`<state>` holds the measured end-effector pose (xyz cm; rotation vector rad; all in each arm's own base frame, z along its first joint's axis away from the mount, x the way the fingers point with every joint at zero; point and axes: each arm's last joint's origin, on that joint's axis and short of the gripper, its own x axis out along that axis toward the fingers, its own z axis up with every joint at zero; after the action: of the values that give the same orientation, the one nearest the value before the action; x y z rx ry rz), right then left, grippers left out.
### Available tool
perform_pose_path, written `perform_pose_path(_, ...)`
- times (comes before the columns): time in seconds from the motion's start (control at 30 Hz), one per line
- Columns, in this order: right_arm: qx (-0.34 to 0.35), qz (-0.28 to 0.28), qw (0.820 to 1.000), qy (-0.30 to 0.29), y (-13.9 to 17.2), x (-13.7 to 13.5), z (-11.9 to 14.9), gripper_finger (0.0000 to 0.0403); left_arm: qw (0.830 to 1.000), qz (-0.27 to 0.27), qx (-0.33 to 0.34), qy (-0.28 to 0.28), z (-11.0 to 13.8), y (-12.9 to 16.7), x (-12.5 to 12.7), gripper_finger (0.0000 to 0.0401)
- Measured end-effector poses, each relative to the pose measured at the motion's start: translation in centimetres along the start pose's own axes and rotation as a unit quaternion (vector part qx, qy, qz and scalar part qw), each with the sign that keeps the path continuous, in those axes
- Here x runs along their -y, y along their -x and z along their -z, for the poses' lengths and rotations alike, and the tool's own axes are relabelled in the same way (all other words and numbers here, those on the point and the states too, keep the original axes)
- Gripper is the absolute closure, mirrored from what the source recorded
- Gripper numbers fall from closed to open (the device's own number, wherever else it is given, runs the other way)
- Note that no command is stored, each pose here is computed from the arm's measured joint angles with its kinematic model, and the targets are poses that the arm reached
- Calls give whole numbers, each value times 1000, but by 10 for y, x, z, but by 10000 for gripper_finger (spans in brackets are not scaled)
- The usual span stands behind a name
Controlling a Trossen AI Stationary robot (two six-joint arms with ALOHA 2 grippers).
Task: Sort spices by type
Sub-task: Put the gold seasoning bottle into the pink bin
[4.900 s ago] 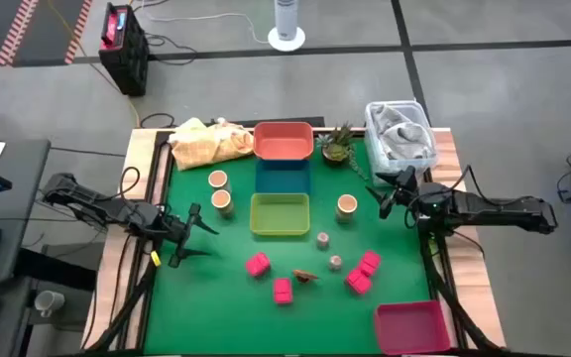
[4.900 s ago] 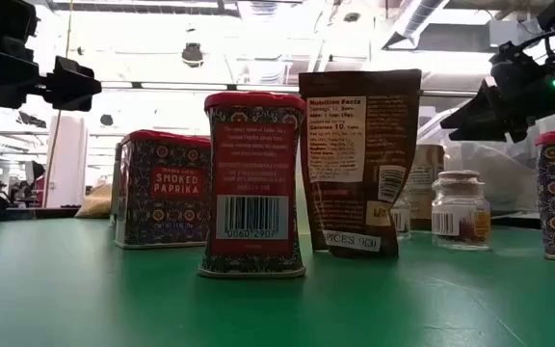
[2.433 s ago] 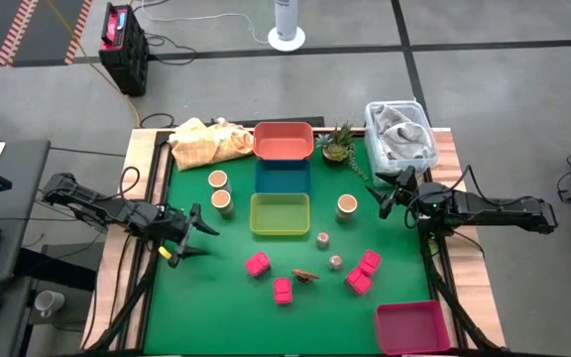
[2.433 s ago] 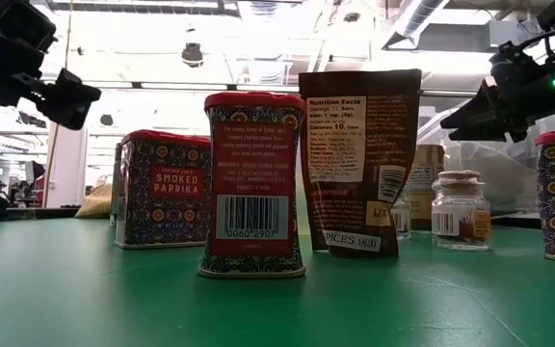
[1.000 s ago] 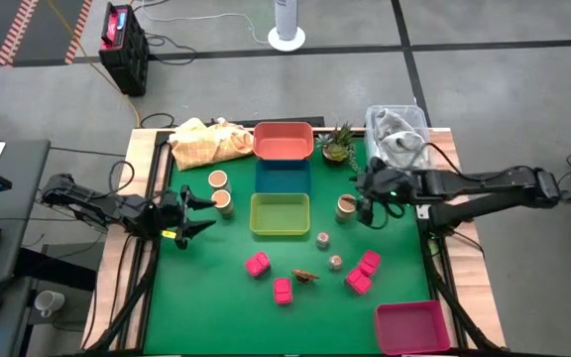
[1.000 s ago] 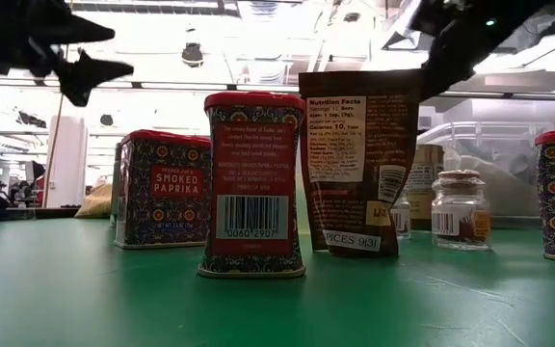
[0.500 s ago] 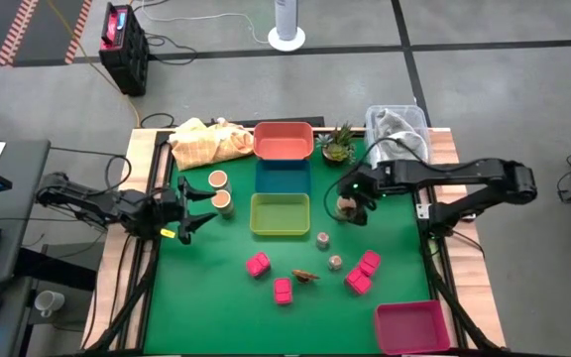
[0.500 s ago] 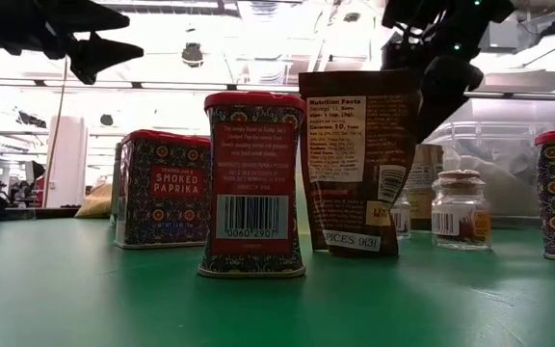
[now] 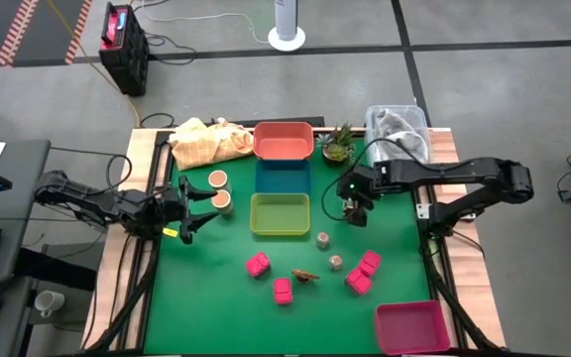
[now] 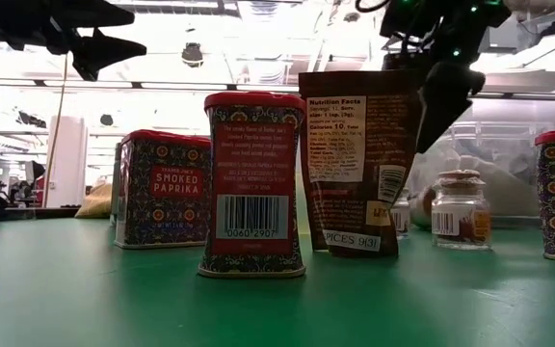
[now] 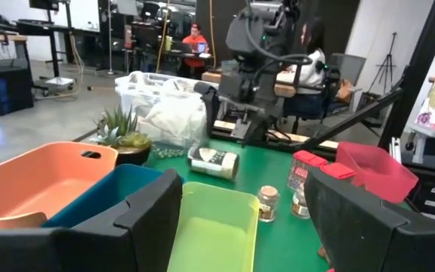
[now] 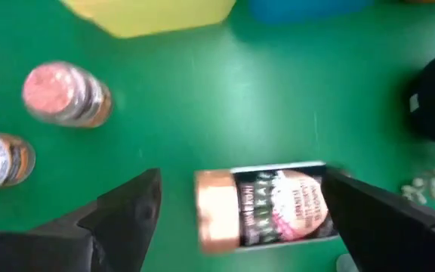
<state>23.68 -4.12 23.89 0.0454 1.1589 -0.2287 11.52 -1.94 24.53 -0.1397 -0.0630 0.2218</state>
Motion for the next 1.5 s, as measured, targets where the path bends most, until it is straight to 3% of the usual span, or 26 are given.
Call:
perform_pose_path(0.27, -5, 18, 1000, -13, 8, 3, 6, 19, 1000, 5, -10, 10, 2, 0, 0, 136)
perform_pose_path(0.43, -46, 42, 982, -179, -3, 7, 6, 19, 1000, 5, -9, 22, 2, 0, 0, 136)
perform_pose_path(0.63, -100, 91, 960, -244, -12, -10, 12, 19, 999, 4, -9, 35, 2, 0, 0, 136)
perform_pose_path(0.87, -88, 121, 950, -273, -17, -15, 11, 19, 1000, 5, -8, 28, -1, 0, 0, 136)
perform_pose_path(1.2, -58, 114, 945, -300, -28, -19, 2, 19, 999, -1, -40, 27, -15, 4, 0, 136)
perform_pose_path(1.5, -81, 147, 937, -307, -49, -22, 2, 19, 998, -3, -51, 26, -17, 4, 0, 136)
